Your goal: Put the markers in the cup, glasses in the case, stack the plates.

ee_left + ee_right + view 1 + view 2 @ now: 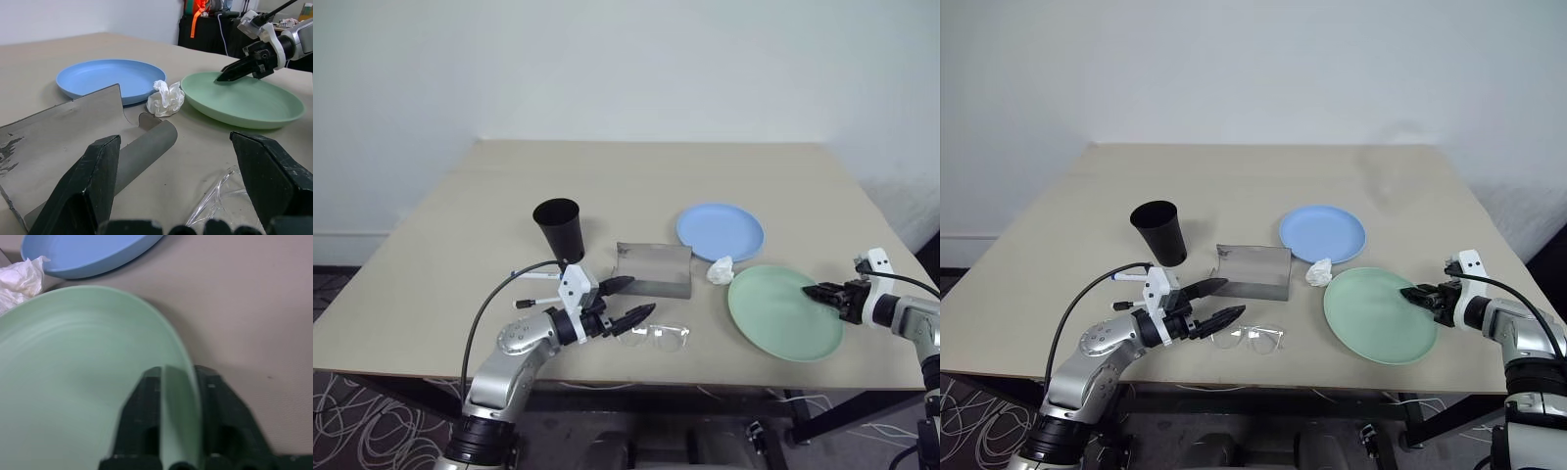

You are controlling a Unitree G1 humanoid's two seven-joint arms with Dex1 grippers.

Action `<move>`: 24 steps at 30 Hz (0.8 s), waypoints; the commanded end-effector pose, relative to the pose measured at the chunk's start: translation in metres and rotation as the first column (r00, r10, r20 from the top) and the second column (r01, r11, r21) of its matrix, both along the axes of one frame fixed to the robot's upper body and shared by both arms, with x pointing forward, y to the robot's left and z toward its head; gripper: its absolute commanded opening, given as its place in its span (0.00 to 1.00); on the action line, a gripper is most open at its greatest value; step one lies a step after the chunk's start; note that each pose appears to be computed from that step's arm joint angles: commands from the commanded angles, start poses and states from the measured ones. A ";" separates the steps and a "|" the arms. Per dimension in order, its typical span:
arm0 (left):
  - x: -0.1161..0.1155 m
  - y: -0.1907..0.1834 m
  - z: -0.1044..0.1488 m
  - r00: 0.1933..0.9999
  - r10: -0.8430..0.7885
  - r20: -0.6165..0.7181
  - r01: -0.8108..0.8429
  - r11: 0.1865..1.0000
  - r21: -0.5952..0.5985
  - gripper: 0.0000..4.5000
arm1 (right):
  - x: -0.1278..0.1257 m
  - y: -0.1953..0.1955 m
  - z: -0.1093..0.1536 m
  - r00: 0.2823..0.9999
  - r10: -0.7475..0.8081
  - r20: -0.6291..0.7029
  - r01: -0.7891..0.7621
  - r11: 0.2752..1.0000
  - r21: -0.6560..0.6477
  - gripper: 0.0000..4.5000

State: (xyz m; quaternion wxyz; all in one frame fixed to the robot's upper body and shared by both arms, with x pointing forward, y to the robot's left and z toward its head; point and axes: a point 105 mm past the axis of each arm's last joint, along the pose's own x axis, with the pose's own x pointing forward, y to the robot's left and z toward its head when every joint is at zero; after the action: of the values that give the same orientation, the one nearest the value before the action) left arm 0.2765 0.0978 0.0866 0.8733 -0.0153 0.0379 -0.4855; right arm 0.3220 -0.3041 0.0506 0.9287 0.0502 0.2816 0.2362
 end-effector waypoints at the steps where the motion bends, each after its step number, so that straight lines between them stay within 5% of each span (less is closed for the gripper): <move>1: 0.001 0.000 0.010 0.999 -0.005 0.049 0.005 1.000 0.000 0.84 | 0.007 -0.001 0.018 0.999 0.017 0.050 -0.015 0.999 -0.030 0.04; 13: 0.001 0.001 0.010 0.999 -0.004 0.046 0.004 1.000 0.003 0.84 | 0.006 0.010 0.037 0.990 0.090 0.105 -0.096 0.994 0.052 0.04; 24: 0.003 0.001 0.011 0.999 -0.003 0.051 0.002 1.000 0.005 0.84 | 0.030 0.037 0.088 0.947 0.153 0.283 -0.196 0.972 0.132 0.04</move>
State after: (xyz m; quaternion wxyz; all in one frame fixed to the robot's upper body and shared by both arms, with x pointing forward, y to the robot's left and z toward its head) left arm 0.2767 0.0986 0.0861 0.8738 -0.0124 0.0394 -0.4845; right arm 0.3425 -0.2752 0.1085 0.9221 0.0756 0.1914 0.3278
